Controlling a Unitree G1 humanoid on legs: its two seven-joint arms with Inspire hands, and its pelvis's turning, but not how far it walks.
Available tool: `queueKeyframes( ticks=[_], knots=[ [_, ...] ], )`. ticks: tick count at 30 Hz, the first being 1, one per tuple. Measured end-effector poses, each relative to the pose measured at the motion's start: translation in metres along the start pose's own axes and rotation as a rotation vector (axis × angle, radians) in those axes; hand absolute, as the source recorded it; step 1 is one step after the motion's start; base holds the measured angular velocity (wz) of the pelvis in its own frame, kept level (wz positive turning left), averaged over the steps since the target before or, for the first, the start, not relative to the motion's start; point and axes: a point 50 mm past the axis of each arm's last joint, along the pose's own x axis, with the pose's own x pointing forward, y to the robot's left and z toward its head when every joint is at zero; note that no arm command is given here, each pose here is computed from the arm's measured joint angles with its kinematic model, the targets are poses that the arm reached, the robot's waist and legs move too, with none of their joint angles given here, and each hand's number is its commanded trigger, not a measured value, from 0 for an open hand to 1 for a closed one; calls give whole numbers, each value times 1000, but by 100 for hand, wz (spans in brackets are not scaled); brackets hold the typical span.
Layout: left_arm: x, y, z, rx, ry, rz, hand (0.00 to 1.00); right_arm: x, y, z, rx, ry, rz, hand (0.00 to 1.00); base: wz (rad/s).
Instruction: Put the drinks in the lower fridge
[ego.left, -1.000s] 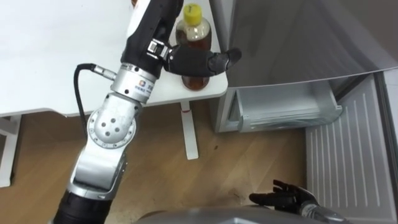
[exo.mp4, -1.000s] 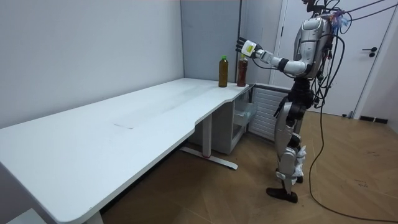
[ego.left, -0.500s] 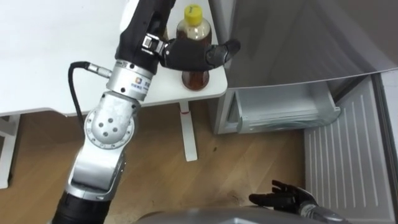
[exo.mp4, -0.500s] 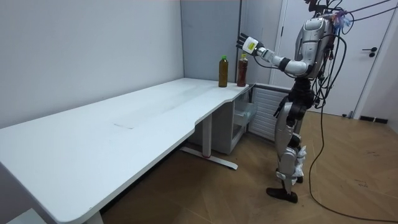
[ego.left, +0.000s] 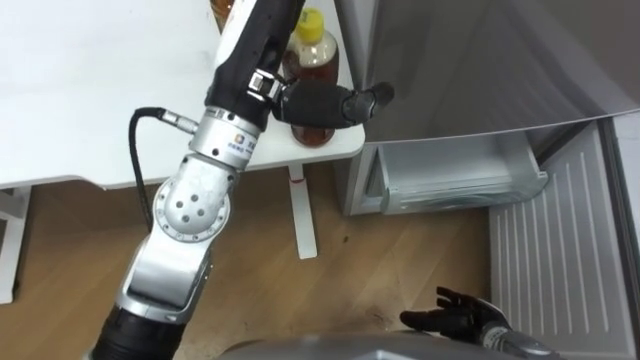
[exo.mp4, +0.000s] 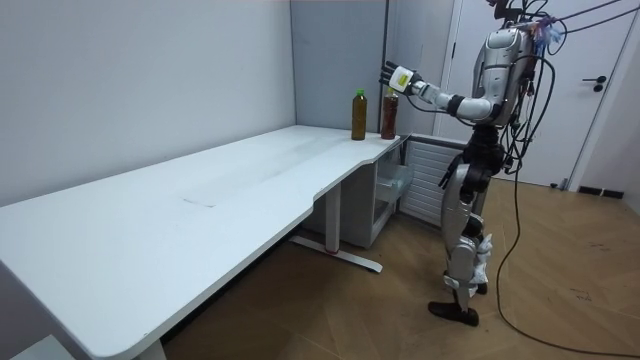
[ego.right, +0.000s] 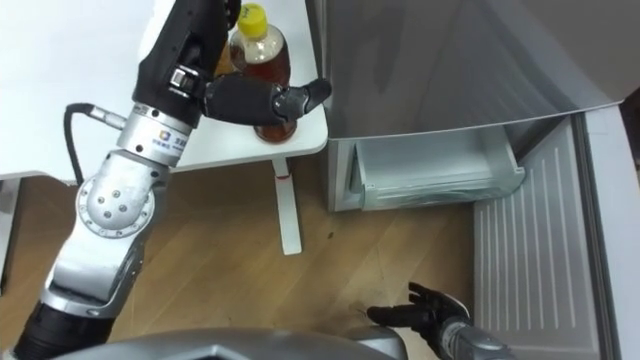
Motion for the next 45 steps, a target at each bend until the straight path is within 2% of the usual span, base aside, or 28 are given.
queueKeyframes(
  ticks=[8,32,41,45],
  knots=[
    [-2,0,-13,1,46,13,0,0,-1,0,-1,0,-11,0,0],
    [-4,2,-16,18,59,7,0,0,-1,0,-2,-1,-17,0,0],
    [-18,0,-39,2,163,14,0,0,0,2,-21,-2,-13,0,0],
    [-19,0,-41,2,174,10,0,0,0,2,-23,0,-12,0,0]
  ],
)
